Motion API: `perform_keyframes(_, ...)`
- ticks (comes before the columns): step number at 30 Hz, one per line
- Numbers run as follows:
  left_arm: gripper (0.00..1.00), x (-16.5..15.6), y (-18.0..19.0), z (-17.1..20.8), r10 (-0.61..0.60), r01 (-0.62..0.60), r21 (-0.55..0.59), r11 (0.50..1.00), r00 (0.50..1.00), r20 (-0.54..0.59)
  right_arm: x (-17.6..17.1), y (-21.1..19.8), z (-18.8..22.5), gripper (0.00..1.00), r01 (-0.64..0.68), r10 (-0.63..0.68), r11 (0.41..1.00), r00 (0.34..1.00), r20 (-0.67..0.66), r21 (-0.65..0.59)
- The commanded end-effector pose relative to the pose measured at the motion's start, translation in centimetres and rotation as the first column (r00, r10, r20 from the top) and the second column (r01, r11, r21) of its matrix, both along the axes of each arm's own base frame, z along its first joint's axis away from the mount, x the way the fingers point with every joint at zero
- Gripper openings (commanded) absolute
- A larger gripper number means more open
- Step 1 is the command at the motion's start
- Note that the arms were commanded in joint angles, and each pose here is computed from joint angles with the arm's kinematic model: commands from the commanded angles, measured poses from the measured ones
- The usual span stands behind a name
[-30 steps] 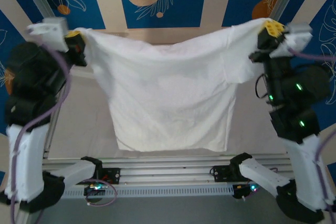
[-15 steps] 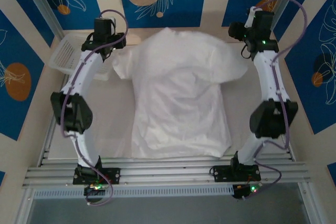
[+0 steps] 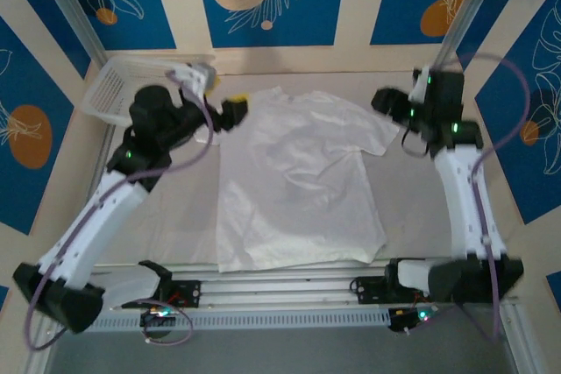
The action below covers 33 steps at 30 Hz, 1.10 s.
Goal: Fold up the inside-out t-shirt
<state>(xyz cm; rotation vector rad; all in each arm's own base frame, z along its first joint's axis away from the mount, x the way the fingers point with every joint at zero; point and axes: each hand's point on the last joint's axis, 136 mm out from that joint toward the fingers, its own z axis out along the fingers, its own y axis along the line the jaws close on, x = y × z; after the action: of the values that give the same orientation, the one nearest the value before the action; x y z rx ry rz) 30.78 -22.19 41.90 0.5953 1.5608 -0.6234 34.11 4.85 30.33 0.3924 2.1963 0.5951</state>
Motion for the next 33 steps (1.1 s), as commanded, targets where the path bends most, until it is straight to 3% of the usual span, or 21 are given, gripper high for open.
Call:
perform_keyframes(1,0.92,-5.0,-3.5,-4.8,-0.215,0.198,0.231,0.953,0.975,0.053,-4.9,3.6,-5.2,0.67,0.057,-0.020,0.977,0.984,-0.175,0.206)
perform_keyframes(4,0.92,-10.0,-5.3,-10.8,-0.359,0.344,0.437,0.831,0.932,-0.052,-10.6,5.6,-11.7,0.68,0.012,0.037,0.993,0.907,-0.419,0.114)
perform_keyframes(7,0.93,-13.6,-6.2,-16.0,-0.457,0.458,0.549,0.699,0.877,-0.150,-16.0,7.3,-17.3,0.69,-0.117,0.106,0.993,0.756,-0.646,0.026)
perform_keyframes(10,0.95,-15.8,-6.6,-19.8,-0.511,0.523,0.614,0.592,0.832,-0.217,-20.5,9.3,-21.0,0.74,-0.224,0.120,0.974,0.616,-0.779,-0.027)
perform_keyframes(13,0.96,-16.5,-7.1,-22.0,-0.526,0.544,0.648,0.532,0.813,-0.251,-23.3,10.4,-23.5,0.79,-0.294,0.090,0.952,0.536,-0.840,-0.085)
perform_keyframes(15,0.96,-16.6,-7.6,-22.7,-0.531,0.554,0.649,0.522,0.806,-0.261,-23.8,11.2,-24.7,0.78,-0.317,0.094,0.944,0.517,-0.851,-0.088)
perform_keyframes(19,0.96,-17.0,-8.7,-23.2,-0.561,0.587,0.616,0.525,0.783,-0.269,-23.8,13.0,-26.5,0.62,-0.334,0.130,0.941,0.496,-0.859,-0.050)
perform_keyframes(20,0.96,-17.1,-8.8,-23.3,-0.565,0.594,0.608,0.526,0.779,-0.273,-23.7,13.1,-26.7,0.54,-0.334,0.128,0.941,0.495,-0.860,-0.052)
perform_keyframes(22,0.96,-17.3,-8.9,-23.8,-0.569,0.604,0.597,0.528,0.774,-0.279,-23.3,13.2,-27.3,0.30,-0.332,0.123,0.941,0.505,-0.854,-0.061)
perform_keyframes(26,0.96,-17.6,-8.7,-24.7,-0.559,0.617,0.580,0.532,0.771,-0.306,-22.9,13.6,-27.6,0.03,-0.338,0.136,0.940,0.510,-0.849,-0.052)
perform_keyframes(33,0.97,-18.3,-8.5,-26.3,-0.541,0.639,0.541,0.547,0.763,-0.354,-21.3,14.3,-25.7,0.00,-0.342,0.176,0.939,0.582,-0.794,-0.043)
